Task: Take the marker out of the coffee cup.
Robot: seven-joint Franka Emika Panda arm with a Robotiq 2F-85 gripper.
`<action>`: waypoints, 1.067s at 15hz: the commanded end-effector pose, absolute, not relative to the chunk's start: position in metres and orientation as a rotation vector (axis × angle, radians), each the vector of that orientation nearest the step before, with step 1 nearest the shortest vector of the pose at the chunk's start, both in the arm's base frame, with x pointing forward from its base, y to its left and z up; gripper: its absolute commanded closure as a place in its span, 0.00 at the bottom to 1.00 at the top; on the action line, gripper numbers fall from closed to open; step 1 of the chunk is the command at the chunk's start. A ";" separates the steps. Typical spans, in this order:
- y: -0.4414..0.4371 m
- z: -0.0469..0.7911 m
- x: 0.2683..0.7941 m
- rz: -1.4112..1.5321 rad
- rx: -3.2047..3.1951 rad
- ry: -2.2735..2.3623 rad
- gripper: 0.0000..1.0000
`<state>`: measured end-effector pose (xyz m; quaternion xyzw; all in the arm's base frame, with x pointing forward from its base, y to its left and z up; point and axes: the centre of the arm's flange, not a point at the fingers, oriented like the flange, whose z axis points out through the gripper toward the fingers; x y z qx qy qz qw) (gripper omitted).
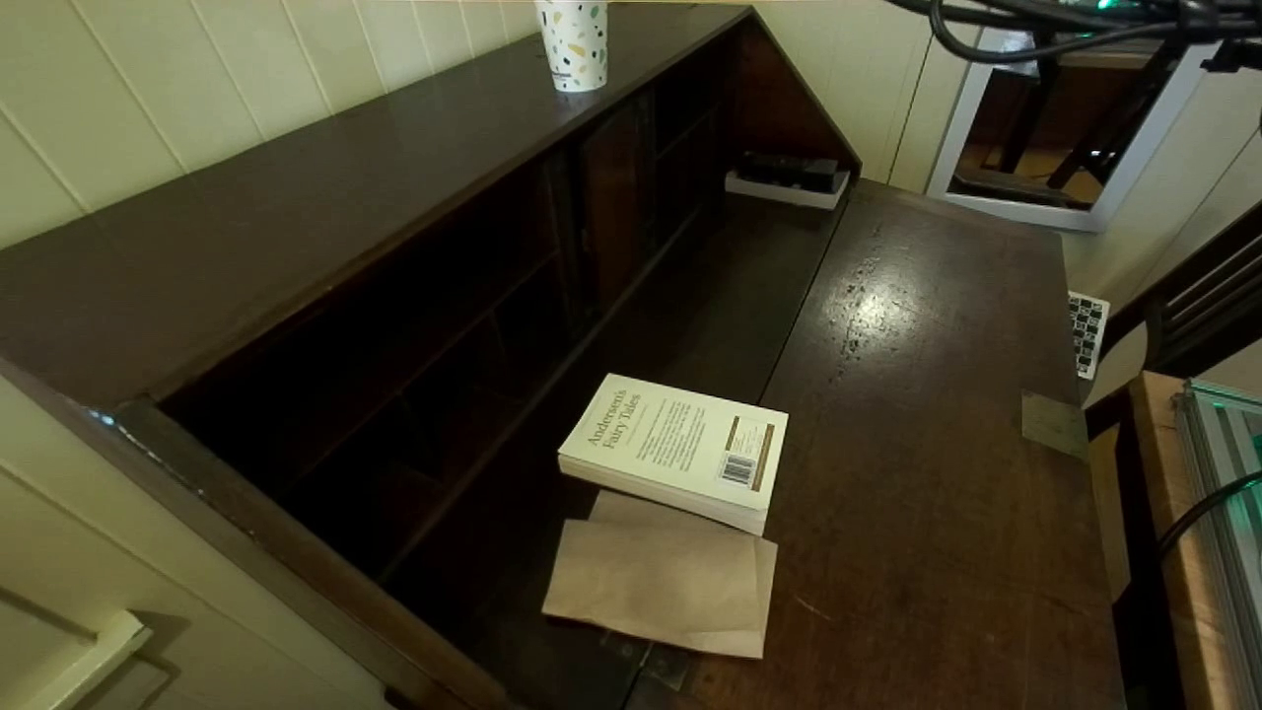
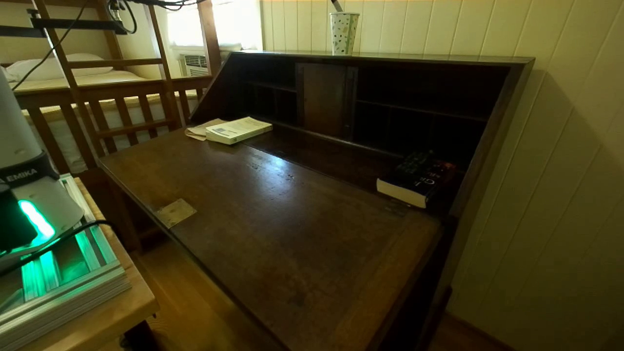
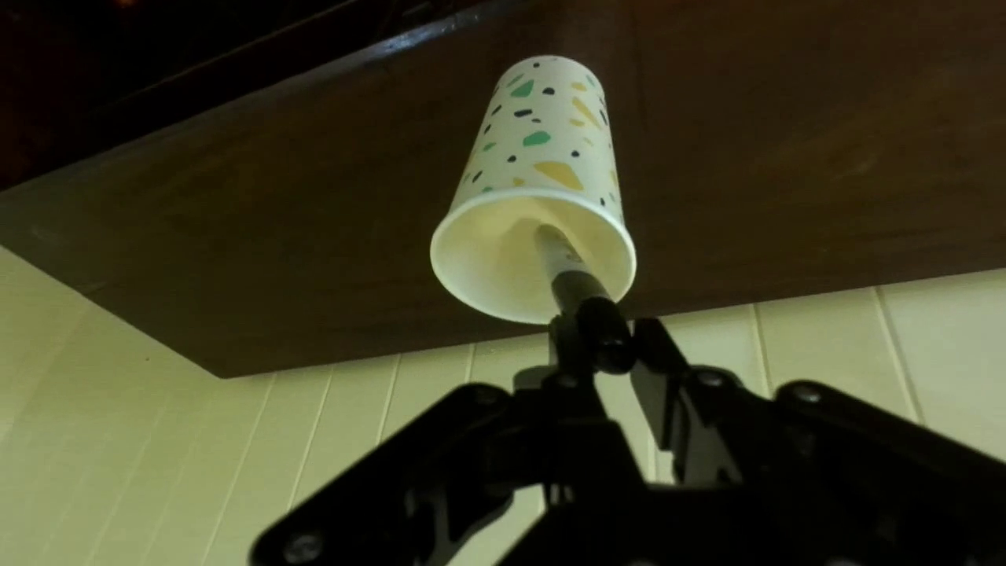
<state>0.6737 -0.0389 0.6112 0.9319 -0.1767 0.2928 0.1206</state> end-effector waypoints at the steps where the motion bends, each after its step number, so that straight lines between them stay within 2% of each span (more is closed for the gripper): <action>1: -0.021 0.644 0.660 0.926 2.646 -0.463 0.95; 10: 0.059 0.664 0.637 1.051 2.684 -0.125 0.95; 16: 0.096 0.570 0.645 0.972 2.774 0.068 0.95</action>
